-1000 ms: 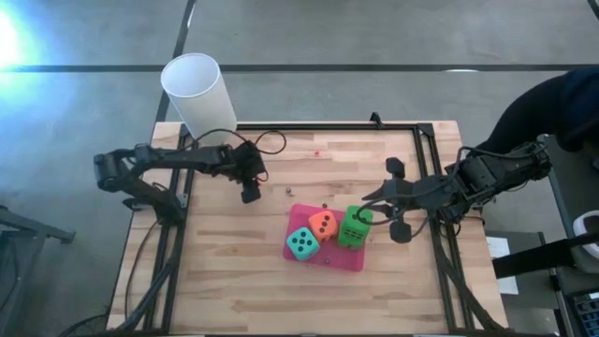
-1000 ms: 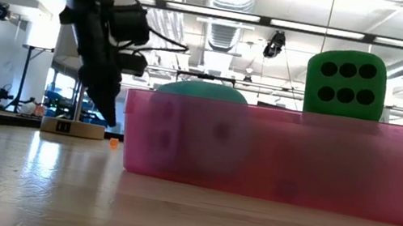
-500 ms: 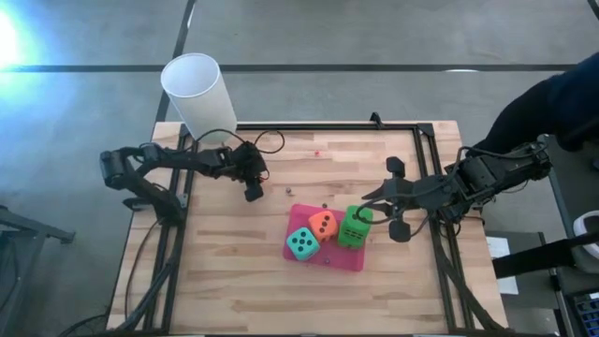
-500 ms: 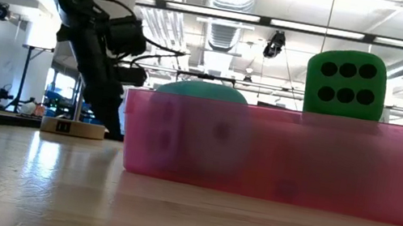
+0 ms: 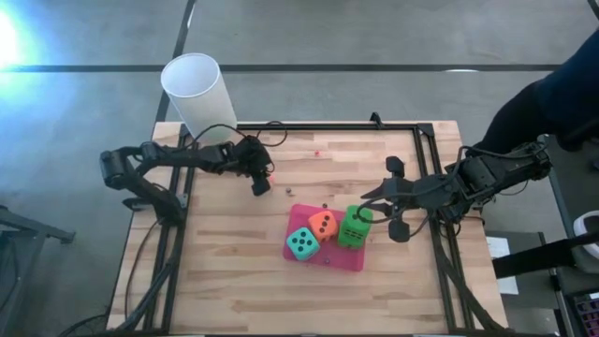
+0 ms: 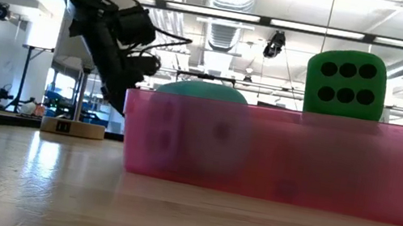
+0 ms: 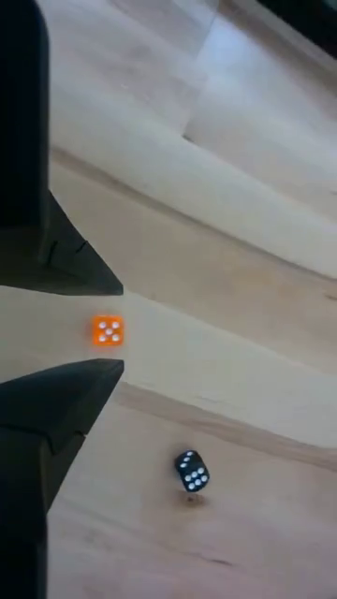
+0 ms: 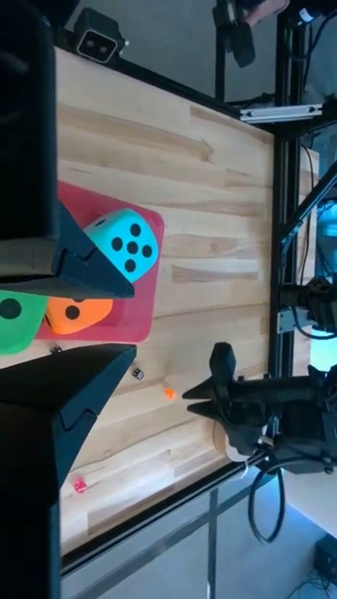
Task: Pick & Place Dice
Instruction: Put the small orange dice into the pink bin
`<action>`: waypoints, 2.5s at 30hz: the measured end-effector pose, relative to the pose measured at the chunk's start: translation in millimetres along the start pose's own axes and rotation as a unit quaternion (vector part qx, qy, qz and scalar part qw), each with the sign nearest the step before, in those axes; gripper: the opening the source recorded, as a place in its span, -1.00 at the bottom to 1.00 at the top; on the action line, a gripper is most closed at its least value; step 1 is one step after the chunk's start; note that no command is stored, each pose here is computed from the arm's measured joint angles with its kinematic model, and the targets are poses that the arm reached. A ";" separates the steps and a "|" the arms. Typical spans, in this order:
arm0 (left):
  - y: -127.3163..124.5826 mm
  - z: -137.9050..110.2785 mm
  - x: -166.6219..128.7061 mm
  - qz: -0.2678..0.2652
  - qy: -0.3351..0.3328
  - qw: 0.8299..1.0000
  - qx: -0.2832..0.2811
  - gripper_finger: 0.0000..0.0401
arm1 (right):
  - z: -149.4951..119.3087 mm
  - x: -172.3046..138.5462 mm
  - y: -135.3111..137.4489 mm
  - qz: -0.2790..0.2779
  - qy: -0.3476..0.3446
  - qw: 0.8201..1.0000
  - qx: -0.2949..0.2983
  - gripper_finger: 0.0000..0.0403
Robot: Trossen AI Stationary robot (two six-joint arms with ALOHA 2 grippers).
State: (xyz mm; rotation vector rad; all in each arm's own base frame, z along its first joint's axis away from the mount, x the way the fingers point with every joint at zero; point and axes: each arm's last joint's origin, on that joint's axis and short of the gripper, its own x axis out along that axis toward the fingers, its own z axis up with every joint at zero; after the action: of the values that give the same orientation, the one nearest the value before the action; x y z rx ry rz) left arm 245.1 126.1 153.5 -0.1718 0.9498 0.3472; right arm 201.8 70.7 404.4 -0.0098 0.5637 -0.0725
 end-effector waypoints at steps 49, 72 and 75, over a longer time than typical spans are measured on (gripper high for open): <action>-2.4 -3.0 21.2 0.023 0.003 0.998 -0.066 -0.38 | 0.2 0.0 -0.7 -0.013 -0.003 1.000 -0.002 -0.56; -5.6 -8.2 30.5 0.016 0.022 0.999 -0.047 -0.41 | 0.1 0.1 -0.7 -0.012 -0.003 1.000 -0.002 -0.57; -5.6 -8.3 30.5 0.016 0.023 0.999 -0.047 -0.41 | 0.1 0.1 -0.7 -0.012 -0.003 1.000 -0.003 -0.55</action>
State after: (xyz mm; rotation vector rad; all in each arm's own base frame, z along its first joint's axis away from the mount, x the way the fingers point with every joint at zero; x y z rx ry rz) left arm 257.0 125.0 123.7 -0.2508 0.9824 0.4192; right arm 201.8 70.0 404.5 -0.0219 0.5580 -0.0951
